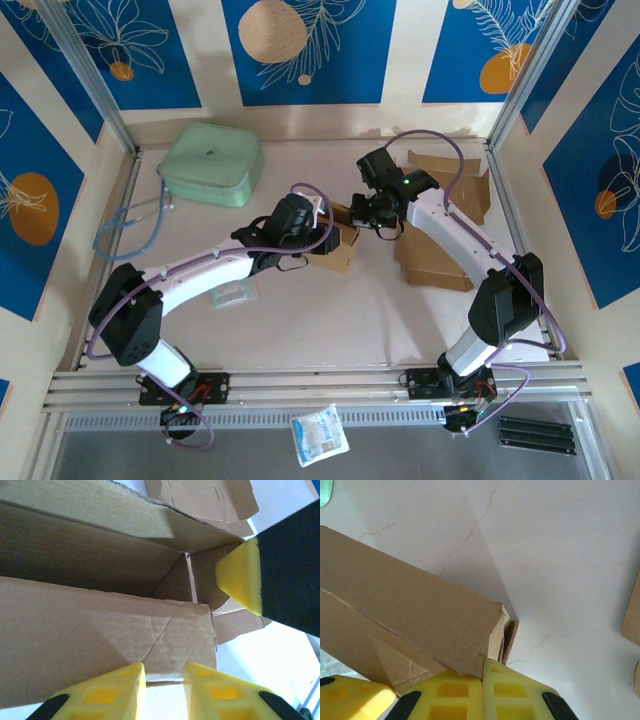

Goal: Fold the paper box

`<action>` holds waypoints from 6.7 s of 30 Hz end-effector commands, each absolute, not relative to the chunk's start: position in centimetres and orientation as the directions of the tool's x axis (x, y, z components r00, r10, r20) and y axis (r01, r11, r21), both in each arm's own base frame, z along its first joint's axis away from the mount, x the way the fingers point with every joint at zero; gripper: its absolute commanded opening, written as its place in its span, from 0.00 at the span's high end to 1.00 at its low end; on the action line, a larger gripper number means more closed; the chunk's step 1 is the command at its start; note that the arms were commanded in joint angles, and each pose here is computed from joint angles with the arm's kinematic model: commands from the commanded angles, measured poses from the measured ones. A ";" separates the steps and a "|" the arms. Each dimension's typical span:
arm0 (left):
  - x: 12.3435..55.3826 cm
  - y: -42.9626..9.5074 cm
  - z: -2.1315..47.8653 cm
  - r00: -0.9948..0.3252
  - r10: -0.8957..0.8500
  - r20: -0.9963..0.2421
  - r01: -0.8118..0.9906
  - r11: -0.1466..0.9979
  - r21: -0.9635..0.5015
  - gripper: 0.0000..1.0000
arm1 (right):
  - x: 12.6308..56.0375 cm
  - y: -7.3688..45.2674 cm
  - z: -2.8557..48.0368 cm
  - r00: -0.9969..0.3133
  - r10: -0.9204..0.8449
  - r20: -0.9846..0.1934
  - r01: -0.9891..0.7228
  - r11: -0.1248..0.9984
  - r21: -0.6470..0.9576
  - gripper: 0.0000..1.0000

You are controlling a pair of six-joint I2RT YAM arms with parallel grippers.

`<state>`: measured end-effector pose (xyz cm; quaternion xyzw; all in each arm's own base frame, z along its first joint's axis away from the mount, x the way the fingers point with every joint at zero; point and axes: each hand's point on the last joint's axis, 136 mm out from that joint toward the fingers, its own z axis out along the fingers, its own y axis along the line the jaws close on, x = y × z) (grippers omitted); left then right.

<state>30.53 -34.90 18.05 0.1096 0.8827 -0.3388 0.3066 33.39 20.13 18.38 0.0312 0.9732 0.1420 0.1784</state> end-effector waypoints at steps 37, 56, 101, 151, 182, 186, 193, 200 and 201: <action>30.4 -33.1 21.6 -0.697 -0.026 -0.716 0.456 0.754 -0.472 0.53 | 29.4 21.4 16.6 -0.966 0.125 -0.227 0.053 0.953 0.299 0.96; 33.3 -21.8 19.5 -0.680 0.347 -0.646 0.602 0.768 -0.221 0.50 | 30.9 21.5 18.1 -0.962 0.032 -0.272 -0.057 0.948 0.312 0.97; 41.0 -22.8 20.6 -0.348 0.484 -0.803 0.870 0.486 -0.084 0.44 | 33.7 21.5 17.5 -0.959 -0.027 -0.281 -0.106 0.957 0.270 0.95; 45.0 -27.6 18.1 -0.298 0.367 -0.881 0.931 0.316 -0.183 0.88 | 33.8 22.0 17.4 -0.965 -0.020 -0.263 -0.099 0.951 0.292 0.84; 42.6 -27.5 18.5 -0.453 0.396 -0.799 0.844 0.478 -0.242 1.00 | 35.9 21.1 14.2 -0.958 0.089 -0.272 0.007 0.958 0.288 0.35; 42.2 -27.7 19.5 -0.456 0.403 -0.794 0.836 0.500 -0.226 1.00 | 35.9 20.8 13.8 -0.960 0.073 -0.271 0.000 0.965 0.262 0.36; 42.4 -27.9 20.5 -0.501 0.384 -0.776 0.799 0.549 -0.244 1.00 | 35.5 21.0 13.0 -0.965 0.037 -0.259 -0.023 0.974 0.225 0.37; 42.6 -27.8 21.0 -0.546 0.367 -0.753 0.765 0.585 -0.270 1.00 | 35.4 21.0 12.8 -0.966 0.021 -0.258 -0.034 0.978 0.207 0.37; 42.6 -27.7 21.2 -0.550 0.363 -0.752 0.760 0.591 -0.270 1.00 | 35.3 21.0 12.7 -0.966 0.019 -0.257 -0.035 0.978 0.205 0.37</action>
